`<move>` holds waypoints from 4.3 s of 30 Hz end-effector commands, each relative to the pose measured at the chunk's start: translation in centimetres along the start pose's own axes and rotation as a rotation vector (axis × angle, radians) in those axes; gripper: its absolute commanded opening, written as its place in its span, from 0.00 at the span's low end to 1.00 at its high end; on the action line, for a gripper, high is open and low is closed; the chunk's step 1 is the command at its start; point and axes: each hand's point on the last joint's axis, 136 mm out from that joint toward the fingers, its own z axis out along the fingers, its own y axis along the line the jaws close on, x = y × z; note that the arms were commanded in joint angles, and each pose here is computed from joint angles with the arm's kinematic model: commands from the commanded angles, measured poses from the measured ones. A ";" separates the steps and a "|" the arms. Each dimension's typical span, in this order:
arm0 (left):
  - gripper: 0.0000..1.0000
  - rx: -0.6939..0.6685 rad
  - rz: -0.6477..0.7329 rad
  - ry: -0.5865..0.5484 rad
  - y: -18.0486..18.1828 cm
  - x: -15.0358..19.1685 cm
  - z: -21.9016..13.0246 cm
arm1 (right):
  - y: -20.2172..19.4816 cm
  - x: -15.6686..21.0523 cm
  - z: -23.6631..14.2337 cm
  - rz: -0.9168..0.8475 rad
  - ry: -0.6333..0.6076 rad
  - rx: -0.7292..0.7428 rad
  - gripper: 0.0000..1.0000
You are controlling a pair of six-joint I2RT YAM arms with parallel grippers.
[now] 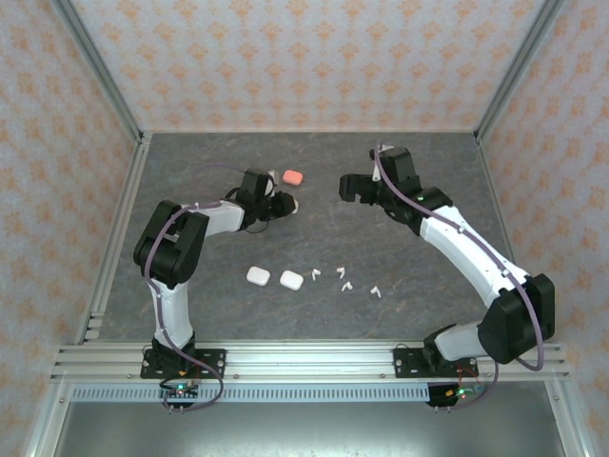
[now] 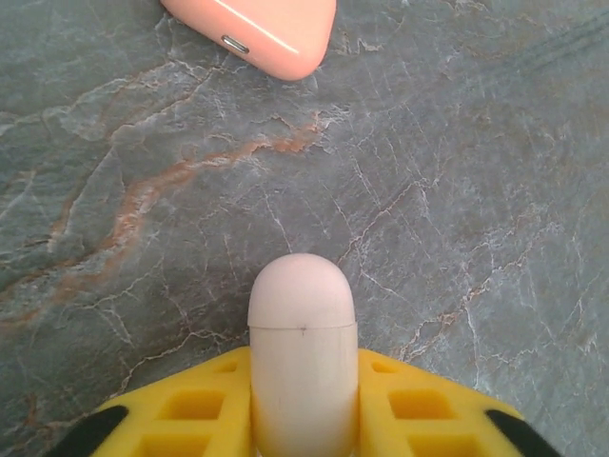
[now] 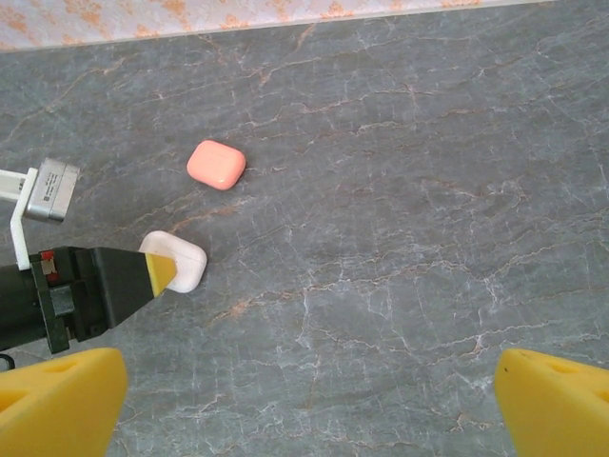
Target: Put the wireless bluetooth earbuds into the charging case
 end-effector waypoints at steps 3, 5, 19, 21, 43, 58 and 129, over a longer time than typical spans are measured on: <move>0.40 -0.041 0.044 -0.020 0.5 -0.9 -0.2 | 0.4 -1.6 -0.7 0.014 -0.030 -0.013 0.99; 0.47 -0.055 0.050 -0.039 0.7 -1.1 -0.7 | 0.7 -1.9 -0.8 0.017 -0.034 -0.025 0.99; 0.69 -0.108 0.174 -0.305 -1.6 -4.8 -10.7 | 0.4 -1.4 -3.9 0.071 -0.178 -0.103 0.99; 0.70 -0.112 0.187 -0.361 -2.0 -5.2 -12.9 | 0.2 -0.4 -3.5 0.061 -0.147 -0.101 0.99; 0.94 -0.218 0.117 -0.656 1.1 -4.5 -24.9 | 12.9 18.0 -2.7 -0.696 0.408 -0.338 1.00; 0.95 -0.215 0.096 -0.645 1.5 -4.3 -24.3 | 15.3 23.6 2.8 -0.946 0.617 -0.287 0.84; 0.81 0.613 0.376 -0.245 -16.0 1.7 -27.3 | 18.7 2.7 -7.8 -1.169 -0.273 -0.336 0.44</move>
